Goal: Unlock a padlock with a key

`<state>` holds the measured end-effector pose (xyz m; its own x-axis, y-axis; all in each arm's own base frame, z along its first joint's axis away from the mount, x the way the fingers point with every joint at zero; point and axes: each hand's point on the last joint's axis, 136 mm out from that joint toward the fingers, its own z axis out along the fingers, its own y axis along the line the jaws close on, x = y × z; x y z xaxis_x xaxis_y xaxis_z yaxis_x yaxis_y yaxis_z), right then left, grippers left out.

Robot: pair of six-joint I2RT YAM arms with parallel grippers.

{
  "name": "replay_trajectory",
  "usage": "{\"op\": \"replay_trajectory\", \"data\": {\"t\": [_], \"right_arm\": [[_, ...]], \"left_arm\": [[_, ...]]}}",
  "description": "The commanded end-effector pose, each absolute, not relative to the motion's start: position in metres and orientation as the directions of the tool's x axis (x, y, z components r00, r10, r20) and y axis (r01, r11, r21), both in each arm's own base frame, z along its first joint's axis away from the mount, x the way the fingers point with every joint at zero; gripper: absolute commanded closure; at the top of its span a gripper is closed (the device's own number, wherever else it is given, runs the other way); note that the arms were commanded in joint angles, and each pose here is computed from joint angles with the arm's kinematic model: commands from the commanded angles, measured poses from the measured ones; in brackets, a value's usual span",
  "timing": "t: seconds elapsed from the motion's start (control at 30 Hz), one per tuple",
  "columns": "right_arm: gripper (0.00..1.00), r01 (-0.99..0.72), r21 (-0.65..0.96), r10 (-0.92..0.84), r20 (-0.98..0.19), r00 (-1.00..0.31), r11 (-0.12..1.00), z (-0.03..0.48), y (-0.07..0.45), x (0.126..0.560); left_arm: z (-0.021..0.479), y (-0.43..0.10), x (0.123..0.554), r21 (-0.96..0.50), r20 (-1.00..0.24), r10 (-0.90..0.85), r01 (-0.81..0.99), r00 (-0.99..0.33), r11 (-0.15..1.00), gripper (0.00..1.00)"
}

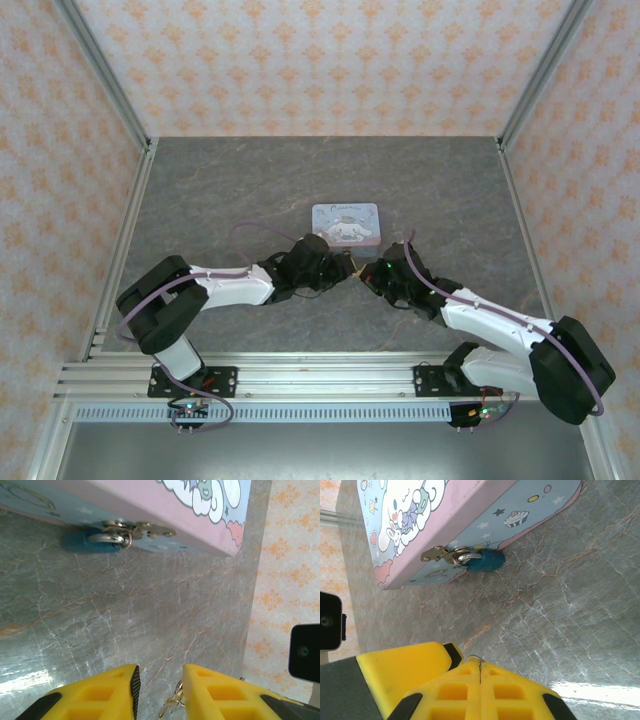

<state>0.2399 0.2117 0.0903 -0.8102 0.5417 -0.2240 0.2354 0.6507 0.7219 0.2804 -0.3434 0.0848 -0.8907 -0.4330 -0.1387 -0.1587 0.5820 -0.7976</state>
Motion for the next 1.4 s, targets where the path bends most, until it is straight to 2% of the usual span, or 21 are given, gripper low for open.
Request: {"op": "replay_trajectory", "data": {"t": [0.0, 0.4, 0.53, 0.67, 0.9, 0.93, 0.97, 1.0, 1.07, 1.23, 1.37], "right_arm": [[1.00, 0.243, 0.736, 0.559, -0.215, -0.801, 0.632, 0.089, 0.211, 0.243], [1.00, 0.251, 0.743, 0.565, -0.201, -0.801, 0.620, 0.086, 0.210, 0.242], [1.00, 0.253, 0.745, 0.565, -0.197, -0.801, 0.617, 0.086, 0.210, 0.241], [1.00, 0.253, 0.748, 0.566, -0.193, -0.802, 0.614, 0.086, 0.211, 0.242], [0.99, 0.248, 0.750, 0.562, -0.192, -0.805, 0.613, 0.087, 0.212, 0.241], [0.87, 0.248, 0.747, 0.560, -0.194, -0.806, 0.617, 0.087, 0.211, 0.240], [0.69, 0.250, 0.739, 0.557, -0.199, -0.806, 0.625, 0.085, 0.208, 0.239], [0.58, 0.253, 0.729, 0.556, -0.206, -0.805, 0.636, 0.084, 0.205, 0.237], [0.46, 0.264, 0.714, 0.568, -0.223, -0.792, 0.649, 0.083, 0.194, 0.233], [0.44, 0.263, 0.764, 0.617, -0.214, -0.758, 0.589, 0.092, 0.175, 0.232], [0.45, 0.113, 0.809, 0.574, -0.303, -0.761, 0.577, 0.120, 0.176, 0.237]], "left_arm": [[0.086, -0.346, 0.285, -0.804, -0.155, -0.454, -0.155, -0.878, 0.574, 0.73], [0.086, -0.348, 0.284, -0.801, -0.157, -0.452, -0.154, -0.878, 0.578, 0.81], [0.086, -0.350, 0.285, -0.802, -0.159, -0.450, -0.151, -0.879, 0.578, 0.88], [0.088, -0.351, 0.287, -0.803, -0.162, -0.450, -0.147, -0.878, 0.577, 1.00], [0.091, -0.351, 0.288, -0.799, -0.174, -0.448, -0.140, -0.877, 0.585, 1.00], [0.092, -0.350, 0.289, -0.797, -0.181, -0.447, -0.136, -0.876, 0.589, 1.00], [0.093, -0.349, 0.289, -0.790, -0.194, -0.441, -0.127, -0.876, 0.600, 1.00], [0.095, -0.348, 0.289, -0.783, -0.208, -0.435, -0.118, -0.876, 0.611, 1.00], [0.100, -0.343, 0.291, -0.758, -0.247, -0.414, -0.092, -0.876, 0.646, 1.00], [0.117, -0.338, 0.292, -0.726, -0.331, -0.349, 0.000, -0.877, 0.688, 1.00], [0.136, -0.333, 0.296, -0.704, -0.410, -0.281, 0.105, -0.867, 0.702, 1.00]]}}
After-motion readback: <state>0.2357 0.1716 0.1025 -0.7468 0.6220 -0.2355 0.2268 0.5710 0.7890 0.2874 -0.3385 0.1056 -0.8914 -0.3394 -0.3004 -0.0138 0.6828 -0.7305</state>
